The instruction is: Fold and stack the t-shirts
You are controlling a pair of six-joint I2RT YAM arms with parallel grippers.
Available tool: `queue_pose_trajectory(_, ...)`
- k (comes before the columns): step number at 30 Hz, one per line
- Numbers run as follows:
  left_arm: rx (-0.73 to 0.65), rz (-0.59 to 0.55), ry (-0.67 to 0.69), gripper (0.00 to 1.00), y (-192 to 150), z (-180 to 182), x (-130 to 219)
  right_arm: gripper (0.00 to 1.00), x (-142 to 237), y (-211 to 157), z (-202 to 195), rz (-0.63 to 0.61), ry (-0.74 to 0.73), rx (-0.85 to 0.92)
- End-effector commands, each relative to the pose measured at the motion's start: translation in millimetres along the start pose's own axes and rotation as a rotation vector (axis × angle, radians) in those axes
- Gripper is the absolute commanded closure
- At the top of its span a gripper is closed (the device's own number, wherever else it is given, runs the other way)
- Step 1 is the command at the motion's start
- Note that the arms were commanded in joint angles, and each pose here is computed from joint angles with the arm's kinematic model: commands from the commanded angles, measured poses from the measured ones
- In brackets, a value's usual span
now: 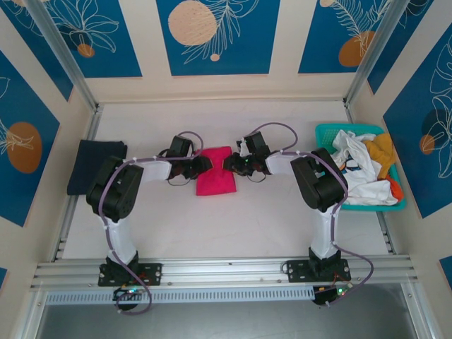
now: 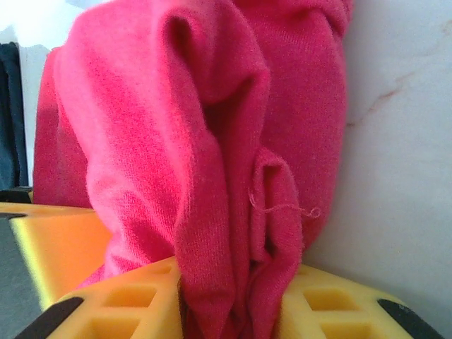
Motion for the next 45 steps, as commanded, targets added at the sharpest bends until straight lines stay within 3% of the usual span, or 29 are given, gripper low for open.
queue_pose_trajectory(1, -0.006, 0.046, 0.002, 0.75, -10.4, 3.5, -8.0, 0.65, -7.8, -13.7, 0.7, 0.053, 0.044, -0.021)
queue_pose_trajectory(5, -0.016, 0.047, -0.004, 1.0, -9.4, 2.4, -8.4, 0.6, -2.1, -11.1, 4.7, 0.044, 0.055, -0.006)
queue_pose_trajectory(7, -0.036, 0.049, -0.012, 1.0, -8.3, 1.1, -7.9, 0.5, 4.1, -9.2, 8.5, 0.035, 0.065, 0.014)
queue_pose_trajectory(11, -0.082, 0.042, -0.004, 1.0, -2.3, 3.6, 0.8, 0.21, 22.3, -6.0, 17.6, 0.002, 0.059, 0.102)
queue_pose_trajectory(15, -0.17, 0.022, 0.039, 1.0, 7.1, 9.4, 23.6, 0.07, 40.7, -5.9, 21.9, -0.047, 0.024, 0.18)
queue_pose_trajectory(21, -0.315, -0.029, 0.139, 1.0, 25.6, 22.5, 70.5, 0.05, 55.3, -7.8, 42.5, -0.098, 0.078, 0.337)
queue_pose_trajectory(26, -0.443, -0.002, 0.253, 1.0, 37.0, 31.3, 103.0, 0.05, 58.6, -12.7, 70.5, -0.12, 0.172, 0.492)
queue_pose_trajectory(33, -0.508, 0.012, 0.402, 1.0, 65.3, 47.1, 156.3, 0.03, 55.5, -27.1, 121.6, -0.112, 0.281, 0.7)
queue_pose_trajectory(38, -0.636, -0.052, 0.544, 1.0, 81.7, 60.7, 199.8, 0.02, 52.7, -32.6, 142.4, -0.088, 0.313, 0.742)
queue_pose_trajectory(45, -0.651, -0.1, 0.716, 1.0, 107.1, 90.8, 245.0, 0.02, 51.7, -38.7, 152.6, -0.067, 0.337, 0.773)
Point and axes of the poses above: each hand's point on the last joint's axis, 136 mm out from that joint toward the fingers, its own x axis back along the fingers, its own z axis along the line the jaws close on, y = z × x, the point moved 5 cm from there along x, back along the fingers, and after that the axes turned 10 degrees about x, right-handed, at the moved point
